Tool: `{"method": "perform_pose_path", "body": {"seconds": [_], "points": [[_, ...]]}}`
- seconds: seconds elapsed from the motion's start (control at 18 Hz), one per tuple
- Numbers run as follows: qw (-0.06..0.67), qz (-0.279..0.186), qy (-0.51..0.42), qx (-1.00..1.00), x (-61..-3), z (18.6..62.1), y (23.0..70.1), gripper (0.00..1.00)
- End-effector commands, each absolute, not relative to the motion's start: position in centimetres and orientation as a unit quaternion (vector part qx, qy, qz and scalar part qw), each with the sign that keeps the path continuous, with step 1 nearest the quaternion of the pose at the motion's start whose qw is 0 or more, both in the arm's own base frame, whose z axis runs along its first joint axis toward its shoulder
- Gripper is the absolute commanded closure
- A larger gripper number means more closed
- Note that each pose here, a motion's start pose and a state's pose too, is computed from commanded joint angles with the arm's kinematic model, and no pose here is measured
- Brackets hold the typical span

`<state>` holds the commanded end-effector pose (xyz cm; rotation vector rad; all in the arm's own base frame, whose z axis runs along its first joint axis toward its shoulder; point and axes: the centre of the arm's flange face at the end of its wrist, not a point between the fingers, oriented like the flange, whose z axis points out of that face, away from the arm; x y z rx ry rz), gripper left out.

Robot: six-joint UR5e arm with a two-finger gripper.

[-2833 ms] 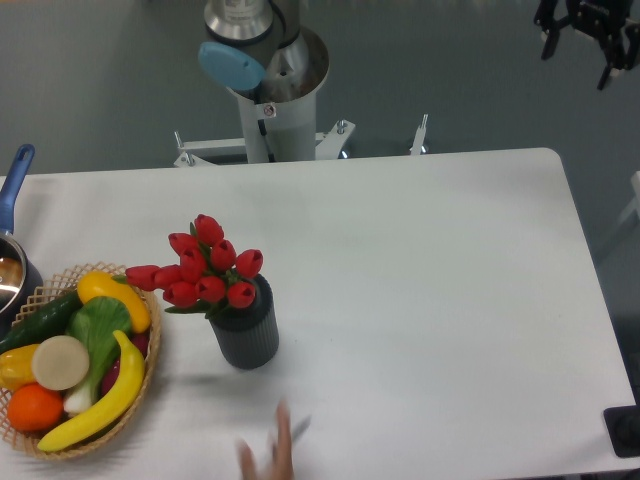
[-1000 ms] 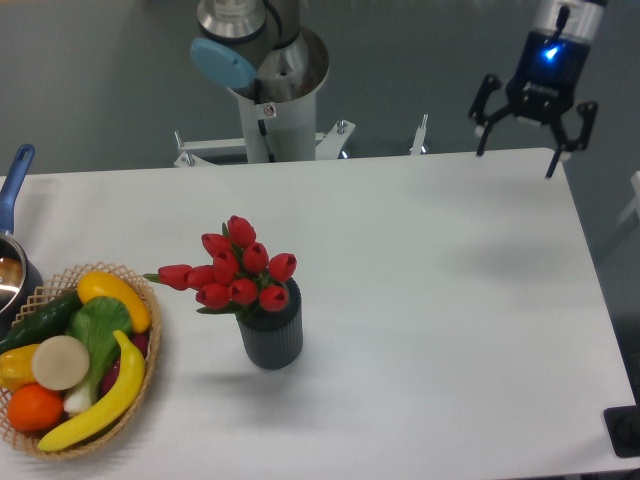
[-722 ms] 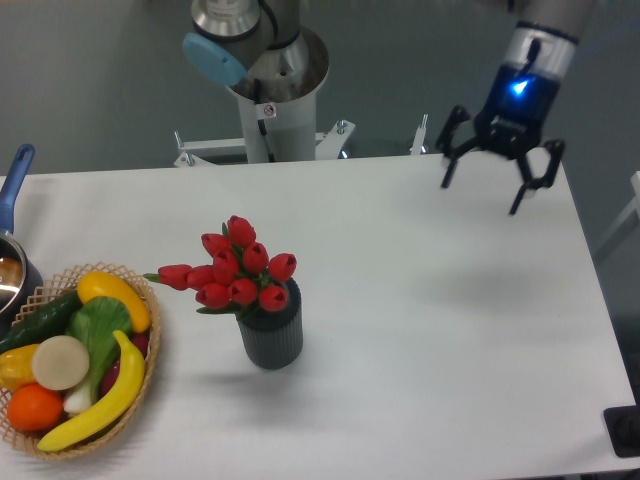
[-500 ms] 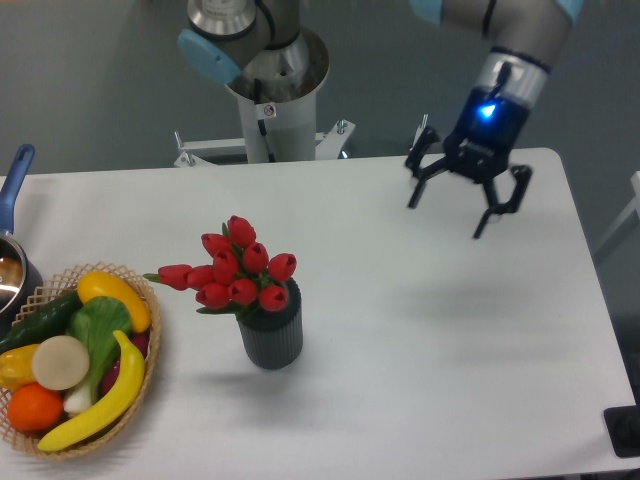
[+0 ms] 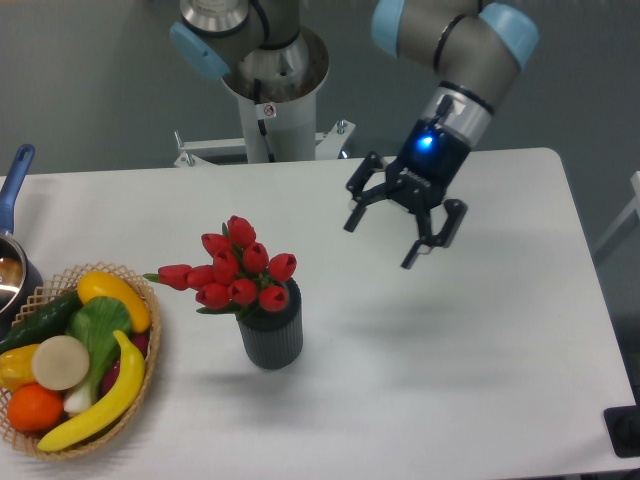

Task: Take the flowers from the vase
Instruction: 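Move the open gripper down toward the red tulip bouquet, then position the gripper around the tulip stems and close it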

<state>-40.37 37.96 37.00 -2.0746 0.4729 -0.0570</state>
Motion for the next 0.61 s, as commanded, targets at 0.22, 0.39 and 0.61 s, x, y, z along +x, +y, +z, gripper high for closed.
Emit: {"method": "perform_pose_path", "body": {"seconds": [0.22,0.39,0.61], "points": [[0.483,-0.04,0.209,-0.849,-38.6,35.6,39.1,0.0],[0.481,-0.063,0.214,-0.848,-37.1,34.1,40.2,0.0],[0.487,-0.087,0.221,-0.841,-35.0,33.1,41.4,0.0]]}}
